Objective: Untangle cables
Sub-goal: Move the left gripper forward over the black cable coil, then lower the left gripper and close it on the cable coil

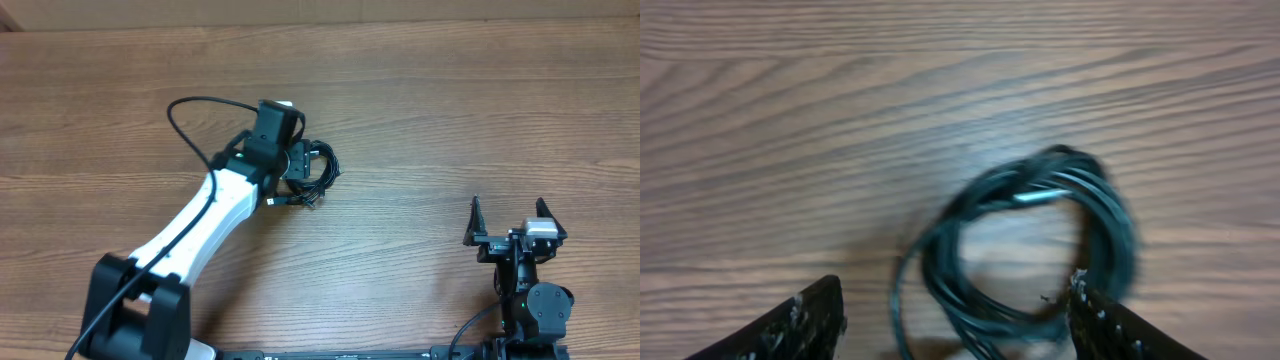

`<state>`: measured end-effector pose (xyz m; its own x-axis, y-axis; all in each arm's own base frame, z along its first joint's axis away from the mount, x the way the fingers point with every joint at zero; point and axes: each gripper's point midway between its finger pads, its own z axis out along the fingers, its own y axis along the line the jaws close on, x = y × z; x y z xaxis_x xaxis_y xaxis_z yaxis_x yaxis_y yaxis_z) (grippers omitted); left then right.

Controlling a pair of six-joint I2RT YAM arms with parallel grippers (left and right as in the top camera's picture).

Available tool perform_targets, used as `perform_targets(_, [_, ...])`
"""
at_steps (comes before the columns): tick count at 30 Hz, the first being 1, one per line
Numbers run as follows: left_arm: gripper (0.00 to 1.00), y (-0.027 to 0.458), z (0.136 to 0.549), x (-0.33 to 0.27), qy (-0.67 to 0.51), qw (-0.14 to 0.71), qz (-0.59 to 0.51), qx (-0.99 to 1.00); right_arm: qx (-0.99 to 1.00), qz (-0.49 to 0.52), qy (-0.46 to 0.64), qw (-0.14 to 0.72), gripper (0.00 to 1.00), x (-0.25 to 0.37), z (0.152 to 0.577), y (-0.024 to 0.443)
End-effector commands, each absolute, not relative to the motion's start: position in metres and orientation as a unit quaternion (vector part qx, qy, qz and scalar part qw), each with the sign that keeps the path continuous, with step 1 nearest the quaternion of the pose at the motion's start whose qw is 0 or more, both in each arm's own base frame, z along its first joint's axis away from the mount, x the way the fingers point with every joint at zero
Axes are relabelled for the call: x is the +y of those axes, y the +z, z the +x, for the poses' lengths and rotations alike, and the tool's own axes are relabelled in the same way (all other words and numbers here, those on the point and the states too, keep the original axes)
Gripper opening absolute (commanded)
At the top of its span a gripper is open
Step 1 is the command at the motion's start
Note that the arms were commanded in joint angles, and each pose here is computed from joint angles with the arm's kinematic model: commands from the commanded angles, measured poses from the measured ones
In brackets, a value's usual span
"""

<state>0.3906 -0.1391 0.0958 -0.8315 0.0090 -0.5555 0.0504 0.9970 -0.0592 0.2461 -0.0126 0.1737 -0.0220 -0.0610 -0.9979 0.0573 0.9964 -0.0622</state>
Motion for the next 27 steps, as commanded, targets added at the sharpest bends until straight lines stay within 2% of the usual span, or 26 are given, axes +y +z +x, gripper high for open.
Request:
perform_targets(1, [0.71,0.083,0.404,-0.120,0.045,0.298,0.036,0.953,0.715,0.002,-0.046,0.698,1.00,-0.015,0.246,0.170])
perform_targets(6, [0.61,0.058,0.413,-0.124,0.058,0.288,0.070,0.953,0.715,0.002,-0.046,0.698,1.00,-0.015,0.246,0.170])
perform_targets(12, [0.60,0.021,0.406,-0.140,0.017,0.243,0.089,0.966,0.715,0.002,-0.046,0.698,1.00,-0.015,0.246,0.170])
perform_targets(17, [0.41,-0.004,0.398,-0.139,0.021,0.213,0.093,0.972,0.715,0.002,-0.046,0.698,1.00,-0.015,0.246,0.170])
perform_targets(20, [0.10,-0.013,0.395,-0.137,0.026,0.200,0.094,0.975,0.715,0.002,-0.046,0.698,1.00,-0.015,0.246,0.170])
perform_targets(21, [0.04,-0.013,0.395,-0.137,0.027,0.200,0.094,0.975,0.715,0.002,-0.046,0.698,1.00,-0.015,0.246,0.170])
perform_targets(27, [0.04,0.027,0.398,-0.138,0.018,0.202,0.057,0.978,0.715,0.002,-0.046,0.698,1.00,-0.015,0.246,0.170])
